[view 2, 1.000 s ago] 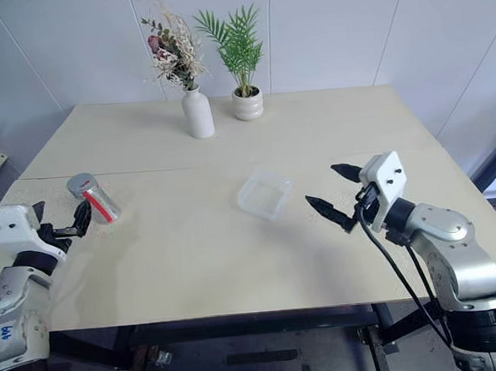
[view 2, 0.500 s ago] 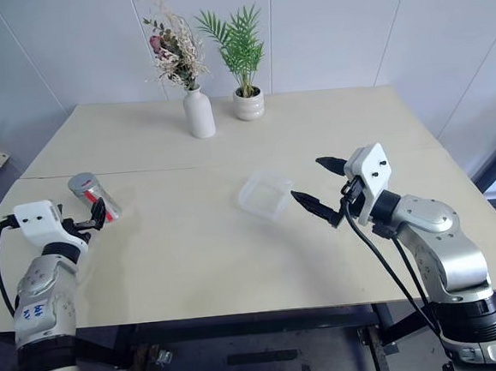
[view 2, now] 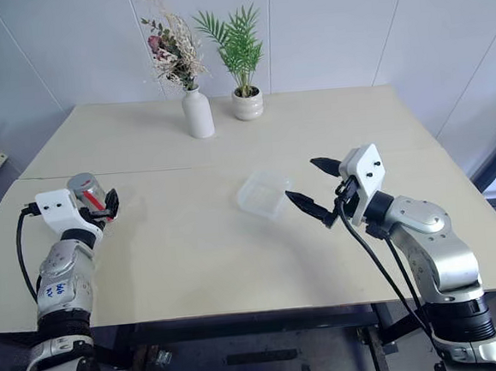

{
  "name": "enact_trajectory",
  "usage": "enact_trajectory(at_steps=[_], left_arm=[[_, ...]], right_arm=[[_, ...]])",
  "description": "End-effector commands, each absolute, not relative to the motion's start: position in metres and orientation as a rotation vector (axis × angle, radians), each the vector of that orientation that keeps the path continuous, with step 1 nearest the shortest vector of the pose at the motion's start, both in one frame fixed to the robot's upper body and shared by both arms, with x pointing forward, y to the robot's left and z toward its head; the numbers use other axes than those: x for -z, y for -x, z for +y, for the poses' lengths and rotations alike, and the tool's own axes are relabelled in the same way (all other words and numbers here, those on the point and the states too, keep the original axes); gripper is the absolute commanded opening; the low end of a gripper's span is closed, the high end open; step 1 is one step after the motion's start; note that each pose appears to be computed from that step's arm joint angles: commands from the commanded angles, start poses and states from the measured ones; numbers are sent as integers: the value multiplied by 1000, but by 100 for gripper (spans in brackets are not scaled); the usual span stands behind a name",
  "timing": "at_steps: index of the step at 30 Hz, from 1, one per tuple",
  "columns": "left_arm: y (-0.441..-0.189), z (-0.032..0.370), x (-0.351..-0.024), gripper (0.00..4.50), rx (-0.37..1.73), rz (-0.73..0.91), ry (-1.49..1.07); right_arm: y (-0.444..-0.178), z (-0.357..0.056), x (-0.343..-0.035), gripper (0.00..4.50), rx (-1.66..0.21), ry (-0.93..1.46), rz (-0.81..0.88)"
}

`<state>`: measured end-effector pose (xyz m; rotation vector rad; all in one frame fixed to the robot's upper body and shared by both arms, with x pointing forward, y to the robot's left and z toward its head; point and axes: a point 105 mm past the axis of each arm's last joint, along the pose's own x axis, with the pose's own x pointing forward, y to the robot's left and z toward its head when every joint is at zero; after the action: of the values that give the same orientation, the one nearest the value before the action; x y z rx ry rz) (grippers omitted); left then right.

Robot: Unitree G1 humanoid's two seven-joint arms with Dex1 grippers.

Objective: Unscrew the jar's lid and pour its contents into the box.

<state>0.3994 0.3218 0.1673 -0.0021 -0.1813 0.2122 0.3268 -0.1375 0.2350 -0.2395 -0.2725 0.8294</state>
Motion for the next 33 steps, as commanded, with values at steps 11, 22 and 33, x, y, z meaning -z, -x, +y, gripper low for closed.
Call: enact_trajectory(at_steps=[11,22,33], left_arm=[[-404,335,-185,448,-250,-237,-55],[-414,329,-183,448,-235,-228,-50],[-411,331,-183,214,-237,-246,-34]], right_arm=[[-317,-141,-249,450,-890,160,-332],[-317,-146,-253,450,-898,190,-336],[-315,-148,-254,450,-880,205,-329]])
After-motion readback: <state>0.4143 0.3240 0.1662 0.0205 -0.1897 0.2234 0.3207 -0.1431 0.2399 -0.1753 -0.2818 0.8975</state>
